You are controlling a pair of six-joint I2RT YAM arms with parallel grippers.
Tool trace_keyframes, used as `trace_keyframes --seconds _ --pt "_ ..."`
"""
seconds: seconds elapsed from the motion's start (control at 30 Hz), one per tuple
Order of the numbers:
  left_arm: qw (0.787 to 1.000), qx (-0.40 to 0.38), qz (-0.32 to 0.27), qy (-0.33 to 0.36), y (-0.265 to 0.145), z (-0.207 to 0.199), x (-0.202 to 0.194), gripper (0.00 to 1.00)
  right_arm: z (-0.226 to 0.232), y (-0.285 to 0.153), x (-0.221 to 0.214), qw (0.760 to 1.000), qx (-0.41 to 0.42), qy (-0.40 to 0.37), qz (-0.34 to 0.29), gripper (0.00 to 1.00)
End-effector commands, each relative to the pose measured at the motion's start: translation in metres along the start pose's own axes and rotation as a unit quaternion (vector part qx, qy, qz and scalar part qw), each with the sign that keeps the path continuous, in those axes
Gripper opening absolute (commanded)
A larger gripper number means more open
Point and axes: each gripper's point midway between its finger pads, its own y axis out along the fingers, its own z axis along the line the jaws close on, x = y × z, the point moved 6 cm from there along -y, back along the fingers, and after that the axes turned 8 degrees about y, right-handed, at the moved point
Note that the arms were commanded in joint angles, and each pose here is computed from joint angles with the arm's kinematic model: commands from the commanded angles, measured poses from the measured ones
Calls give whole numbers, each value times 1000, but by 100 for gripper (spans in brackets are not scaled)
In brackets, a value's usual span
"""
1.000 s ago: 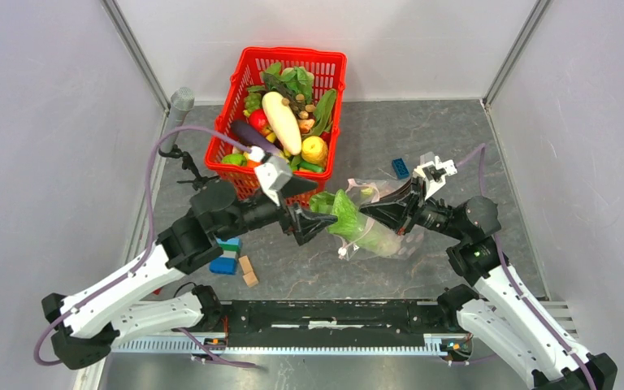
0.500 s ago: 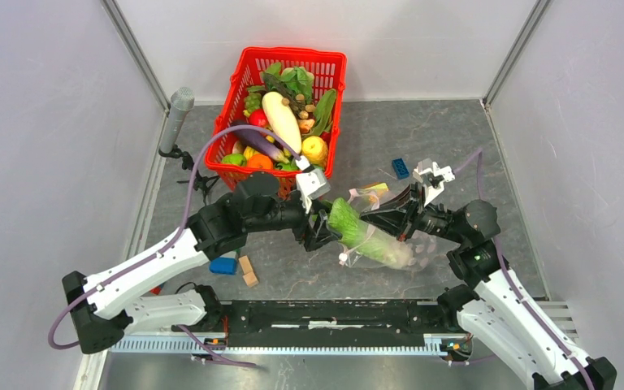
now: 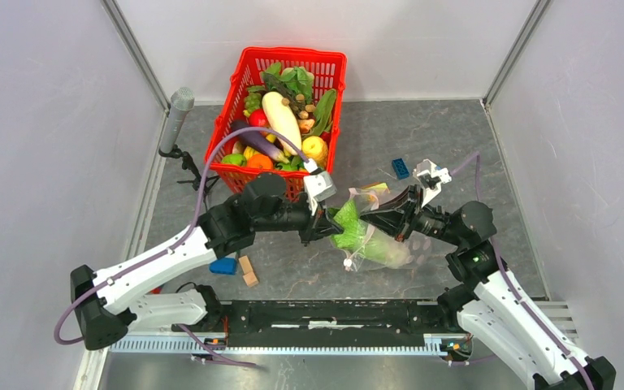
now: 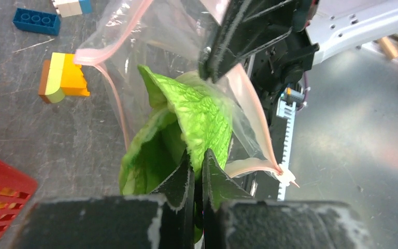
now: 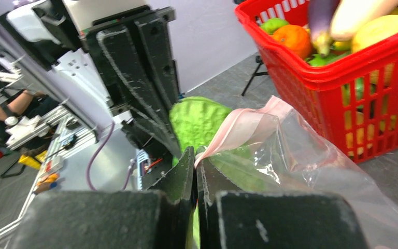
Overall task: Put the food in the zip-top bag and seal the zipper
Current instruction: Place the fake vegetable in the zipper food storage bag.
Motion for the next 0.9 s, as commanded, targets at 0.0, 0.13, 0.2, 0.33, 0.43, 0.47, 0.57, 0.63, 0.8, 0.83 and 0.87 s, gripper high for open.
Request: trace_keyframes --seconds 0.0,0.13,0.2,0.33,0.43,0.47,0.57,0.63,0.8,0.83,0.87 --pt "993 -10 -112 -31 -7 -10 25 2 -12 2 15 997 -60 -25 -41 6" --pt "973 43 -221 -54 -26 -6 42 2 -18 5 19 995 -83 -7 -50 5" --pt "958 77 -271 -60 -38 -1 46 2 -17 5 20 995 -79 1 -64 5" --pt "928 136 -340 -66 -58 9 51 2 -13 5 20 995 -62 9 -77 3" --pt "941 129 -308 -54 -49 10 49 2 -9 6 19 996 -45 14 -71 2" --pt "948 113 -294 -52 -44 7 49 2 -8 6 19 997 -38 16 -72 2" --pt "957 74 -273 -64 -27 3 45 2 -5 7 18 997 -22 17 -72 2" --pt "965 54 -249 -66 -16 1 42 2 -3 6 18 997 -16 18 -75 2" --pt "975 67 -200 -76 10 8 26 2 -3 6 16 996 -11 23 -80 1" --pt "977 69 -188 -77 16 9 22 2 -3 6 16 996 -10 23 -81 1" --pt "978 66 -182 -77 20 9 21 2 -2 6 15 996 -5 23 -83 1"
